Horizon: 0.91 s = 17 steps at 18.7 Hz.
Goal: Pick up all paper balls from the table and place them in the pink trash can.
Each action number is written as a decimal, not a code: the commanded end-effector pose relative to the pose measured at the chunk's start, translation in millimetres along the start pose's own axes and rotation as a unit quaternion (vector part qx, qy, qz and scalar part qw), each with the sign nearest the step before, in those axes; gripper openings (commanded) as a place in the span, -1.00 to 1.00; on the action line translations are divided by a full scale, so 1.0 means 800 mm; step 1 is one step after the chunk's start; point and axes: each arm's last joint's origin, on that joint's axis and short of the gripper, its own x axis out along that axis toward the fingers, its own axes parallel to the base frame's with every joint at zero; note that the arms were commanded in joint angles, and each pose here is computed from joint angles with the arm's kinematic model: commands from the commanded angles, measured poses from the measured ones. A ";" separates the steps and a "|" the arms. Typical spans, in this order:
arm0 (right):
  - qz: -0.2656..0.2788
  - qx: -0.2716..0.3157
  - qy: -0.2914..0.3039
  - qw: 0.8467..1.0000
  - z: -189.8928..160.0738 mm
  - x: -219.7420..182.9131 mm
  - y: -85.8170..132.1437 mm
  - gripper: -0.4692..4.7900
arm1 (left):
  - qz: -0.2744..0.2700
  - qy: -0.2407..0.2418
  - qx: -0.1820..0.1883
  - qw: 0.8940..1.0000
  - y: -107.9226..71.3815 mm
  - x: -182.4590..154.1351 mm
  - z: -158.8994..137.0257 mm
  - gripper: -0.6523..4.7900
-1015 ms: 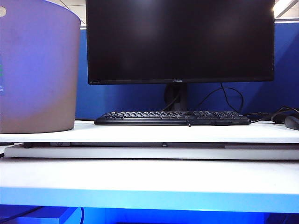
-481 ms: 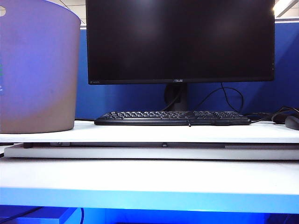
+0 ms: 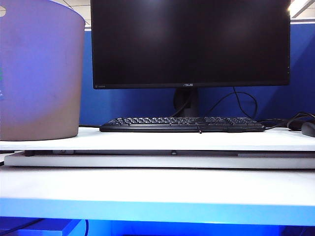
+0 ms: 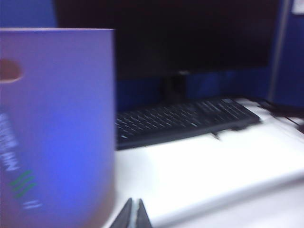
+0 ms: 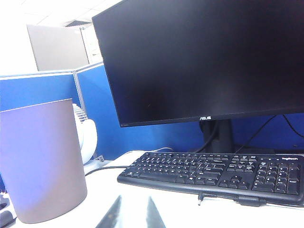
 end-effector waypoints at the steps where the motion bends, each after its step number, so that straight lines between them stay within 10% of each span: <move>1: 0.004 -0.003 -0.007 1.000 0.004 0.000 0.002 -0.58 | 0.031 -0.033 -0.015 0.999 0.006 0.004 -0.020 -0.78; 17: 0.005 -0.003 -0.007 1.000 0.003 0.000 0.002 -0.58 | 0.186 -0.009 -0.006 0.982 0.031 0.005 -0.058 -0.78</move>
